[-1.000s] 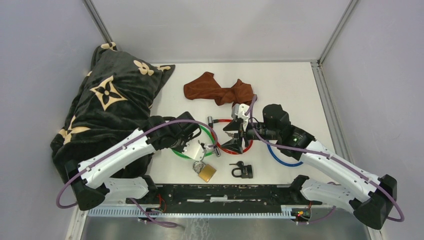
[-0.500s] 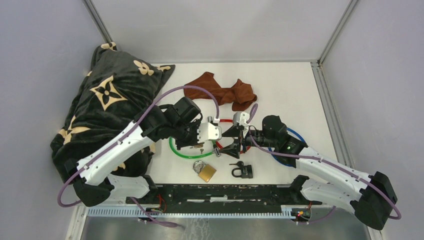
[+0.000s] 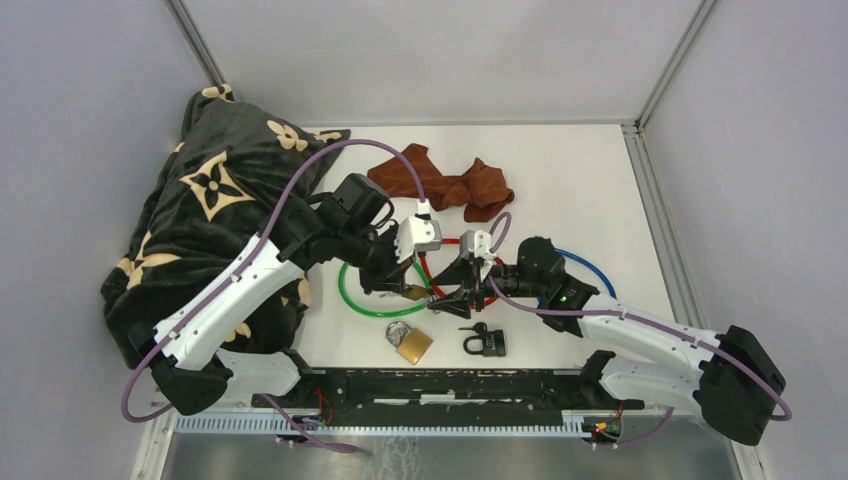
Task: Lock with the key
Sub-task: Lock the lock.
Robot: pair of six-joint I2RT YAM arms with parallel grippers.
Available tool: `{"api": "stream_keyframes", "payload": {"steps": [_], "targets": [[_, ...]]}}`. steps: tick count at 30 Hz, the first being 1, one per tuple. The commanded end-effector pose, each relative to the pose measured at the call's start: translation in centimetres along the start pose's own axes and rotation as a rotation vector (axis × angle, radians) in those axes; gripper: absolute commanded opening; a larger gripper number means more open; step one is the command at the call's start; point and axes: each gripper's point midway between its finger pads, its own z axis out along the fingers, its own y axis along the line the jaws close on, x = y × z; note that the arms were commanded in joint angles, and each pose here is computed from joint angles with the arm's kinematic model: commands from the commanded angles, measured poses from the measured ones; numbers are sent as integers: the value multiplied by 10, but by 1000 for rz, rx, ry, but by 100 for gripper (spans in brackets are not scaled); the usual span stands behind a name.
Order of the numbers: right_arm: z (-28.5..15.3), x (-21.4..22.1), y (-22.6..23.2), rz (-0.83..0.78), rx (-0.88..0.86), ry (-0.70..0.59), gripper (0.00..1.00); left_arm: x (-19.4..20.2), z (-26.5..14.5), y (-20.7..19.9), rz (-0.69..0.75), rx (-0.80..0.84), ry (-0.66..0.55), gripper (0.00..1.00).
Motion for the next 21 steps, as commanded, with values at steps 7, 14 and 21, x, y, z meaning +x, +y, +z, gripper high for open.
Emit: {"api": "stream_keyframes", "payload": {"steps": [7,14,21], "targets": [[11,-21,7,-17,-74,-54,44,-27,-10,-8,-18,42,-113,2],[17,-24,12,-15,-103,-50,40,-28,-10,-8,-14,44,-117,2],[18,-26,15,-15,-117,-50,3,-28,-12,-10,-9,49,-121,2]]}}
